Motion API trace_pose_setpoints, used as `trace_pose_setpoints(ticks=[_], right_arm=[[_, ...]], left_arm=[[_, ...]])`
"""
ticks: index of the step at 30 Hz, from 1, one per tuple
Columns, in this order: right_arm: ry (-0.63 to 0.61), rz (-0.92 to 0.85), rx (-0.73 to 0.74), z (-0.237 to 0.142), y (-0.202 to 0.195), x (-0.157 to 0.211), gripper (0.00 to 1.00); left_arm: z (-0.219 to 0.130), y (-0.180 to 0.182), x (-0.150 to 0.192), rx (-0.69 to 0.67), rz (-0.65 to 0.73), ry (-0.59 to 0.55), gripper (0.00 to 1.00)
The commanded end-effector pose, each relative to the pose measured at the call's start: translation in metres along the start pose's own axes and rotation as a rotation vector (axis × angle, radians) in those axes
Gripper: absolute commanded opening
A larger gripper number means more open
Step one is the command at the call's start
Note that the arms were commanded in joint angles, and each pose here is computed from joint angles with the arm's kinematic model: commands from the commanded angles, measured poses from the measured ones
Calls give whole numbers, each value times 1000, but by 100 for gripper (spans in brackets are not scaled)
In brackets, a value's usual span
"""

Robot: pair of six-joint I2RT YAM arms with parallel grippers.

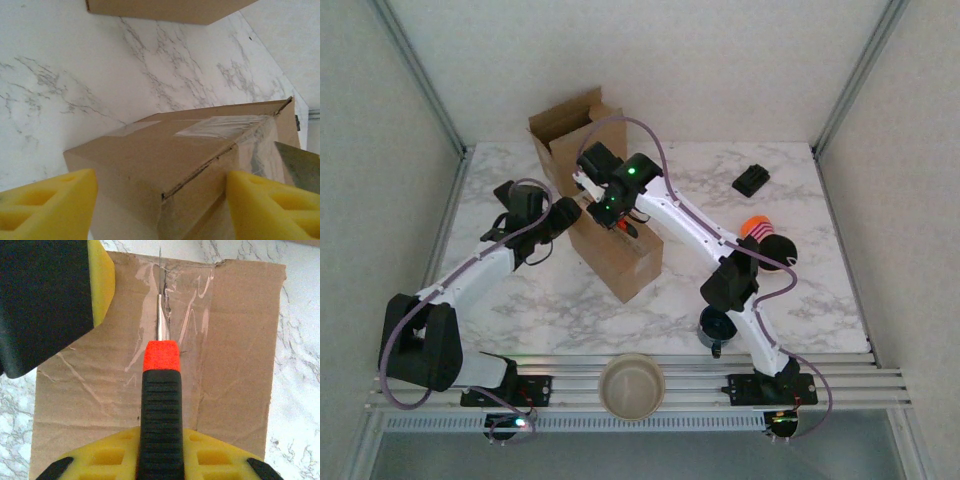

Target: Unpack the express box

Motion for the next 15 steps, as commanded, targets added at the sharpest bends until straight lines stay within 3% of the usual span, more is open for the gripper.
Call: trace_pose_setpoints(ticks=[1, 15], right_arm=[[4, 4, 15, 0, 4, 0, 0], [23, 1, 24, 7, 6, 2, 0]], left_arm=[[5, 14, 10, -42, -16, 40, 63], [6, 14, 10, -40, -16, 41, 59]])
Point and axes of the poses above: each hand's point on the last joint's axis, 136 mm out from that joint toward the fingers, its own z axis out along the fingers, its own y axis along the line the jaws close on, x = y × z, the point moved 4 cm from there along -z, back along the fingers, and after that the axes turned 6 degrees about z, right-handed, at the moved point
